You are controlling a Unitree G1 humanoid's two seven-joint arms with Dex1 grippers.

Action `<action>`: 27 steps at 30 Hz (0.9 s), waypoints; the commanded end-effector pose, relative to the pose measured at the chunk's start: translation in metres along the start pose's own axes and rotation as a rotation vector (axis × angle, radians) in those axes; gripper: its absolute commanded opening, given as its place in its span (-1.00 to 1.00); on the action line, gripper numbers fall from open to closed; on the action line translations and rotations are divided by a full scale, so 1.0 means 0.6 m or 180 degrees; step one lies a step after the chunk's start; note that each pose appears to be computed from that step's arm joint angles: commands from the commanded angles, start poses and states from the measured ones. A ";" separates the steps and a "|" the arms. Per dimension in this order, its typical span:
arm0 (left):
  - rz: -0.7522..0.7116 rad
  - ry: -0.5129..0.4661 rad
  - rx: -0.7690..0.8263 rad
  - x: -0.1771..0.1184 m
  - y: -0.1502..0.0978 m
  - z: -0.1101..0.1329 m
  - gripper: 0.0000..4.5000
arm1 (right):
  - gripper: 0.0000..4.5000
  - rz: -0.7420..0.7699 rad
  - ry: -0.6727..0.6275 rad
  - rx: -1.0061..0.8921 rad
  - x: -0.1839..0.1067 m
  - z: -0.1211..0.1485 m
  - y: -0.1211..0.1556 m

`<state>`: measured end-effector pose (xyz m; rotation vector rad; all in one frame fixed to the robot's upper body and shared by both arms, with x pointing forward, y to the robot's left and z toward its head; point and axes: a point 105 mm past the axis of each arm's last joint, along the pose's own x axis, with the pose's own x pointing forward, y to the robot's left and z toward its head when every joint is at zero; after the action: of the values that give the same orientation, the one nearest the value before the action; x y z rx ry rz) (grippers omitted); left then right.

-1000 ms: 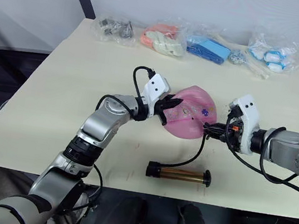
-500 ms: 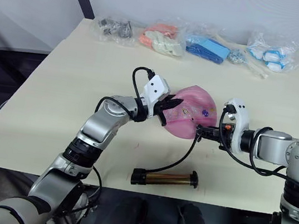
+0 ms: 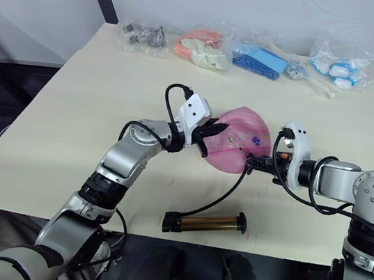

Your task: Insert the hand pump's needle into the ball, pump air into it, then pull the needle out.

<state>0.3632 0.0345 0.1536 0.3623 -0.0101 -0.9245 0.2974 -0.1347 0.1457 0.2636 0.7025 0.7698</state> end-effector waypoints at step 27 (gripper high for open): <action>-0.0081 -0.0026 0.0061 -0.003 -0.010 0.002 -0.98 | -0.86 0.0058 0.0036 -0.0080 0.001 -0.006 0.009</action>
<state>0.3620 0.0357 0.1521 0.3627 -0.0054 -0.9313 0.2942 -0.1333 0.1405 0.2551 0.7192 0.7792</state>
